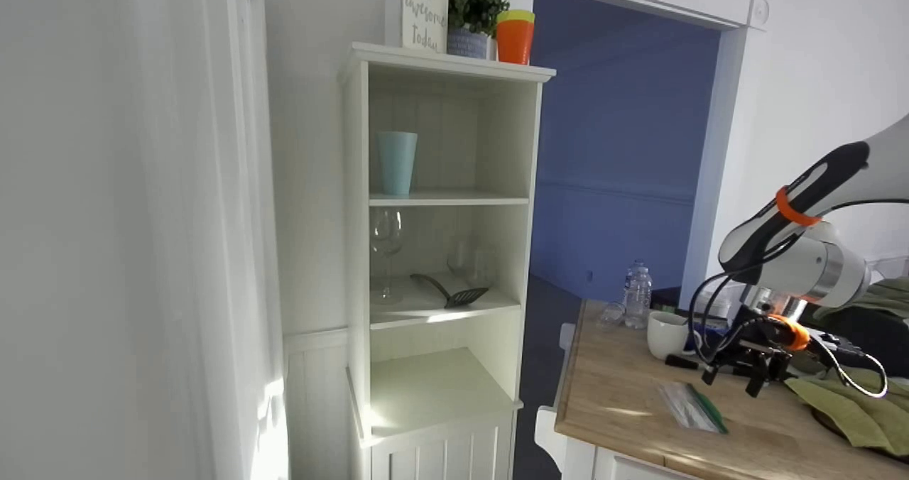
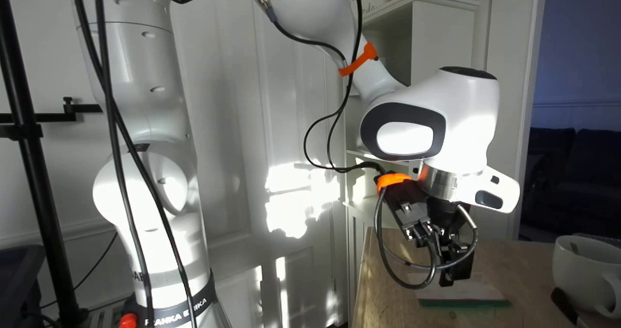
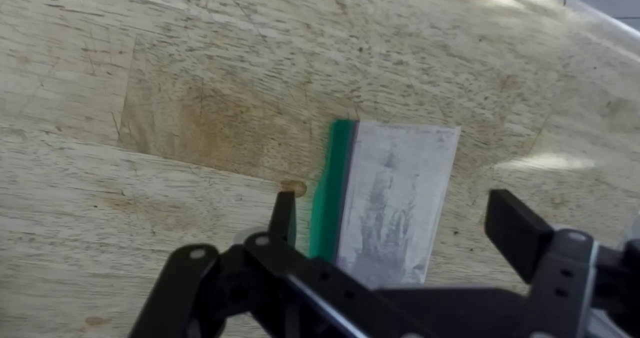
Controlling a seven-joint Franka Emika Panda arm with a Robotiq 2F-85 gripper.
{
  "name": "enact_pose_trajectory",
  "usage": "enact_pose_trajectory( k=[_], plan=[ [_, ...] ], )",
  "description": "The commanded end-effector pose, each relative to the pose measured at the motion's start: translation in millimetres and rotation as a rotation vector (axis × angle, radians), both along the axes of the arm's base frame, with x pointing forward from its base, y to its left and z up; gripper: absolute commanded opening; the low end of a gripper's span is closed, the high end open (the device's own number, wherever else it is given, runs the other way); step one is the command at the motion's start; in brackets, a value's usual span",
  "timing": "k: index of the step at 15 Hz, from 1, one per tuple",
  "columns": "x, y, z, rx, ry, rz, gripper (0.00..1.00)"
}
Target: Place the Ziploc bags individually on the table
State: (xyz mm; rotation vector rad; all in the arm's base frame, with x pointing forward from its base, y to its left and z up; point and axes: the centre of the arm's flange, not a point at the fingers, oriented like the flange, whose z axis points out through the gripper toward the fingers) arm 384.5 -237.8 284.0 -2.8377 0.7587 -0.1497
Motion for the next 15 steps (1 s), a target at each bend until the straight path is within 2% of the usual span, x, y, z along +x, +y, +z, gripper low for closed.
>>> enact_pose_trajectory(
  k=[1, 4, 6, 9, 11, 12, 15],
  plan=[
    [21, -21, -22, 0.017, -0.026, -0.062, 0.86],
    [32, -28, -34, 0.024, -0.034, -0.095, 0.64],
    [37, -29, -41, 0.024, -0.03, -0.103, 0.61],
    [44, -30, -55, 0.006, -0.014, -0.103, 0.65],
    [48, -30, -62, -0.009, -0.016, -0.104, 0.64],
    [50, -30, -65, -0.016, -0.015, -0.102, 0.6],
    [55, -27, -70, -0.034, -0.023, -0.097, 0.39]
  ],
)
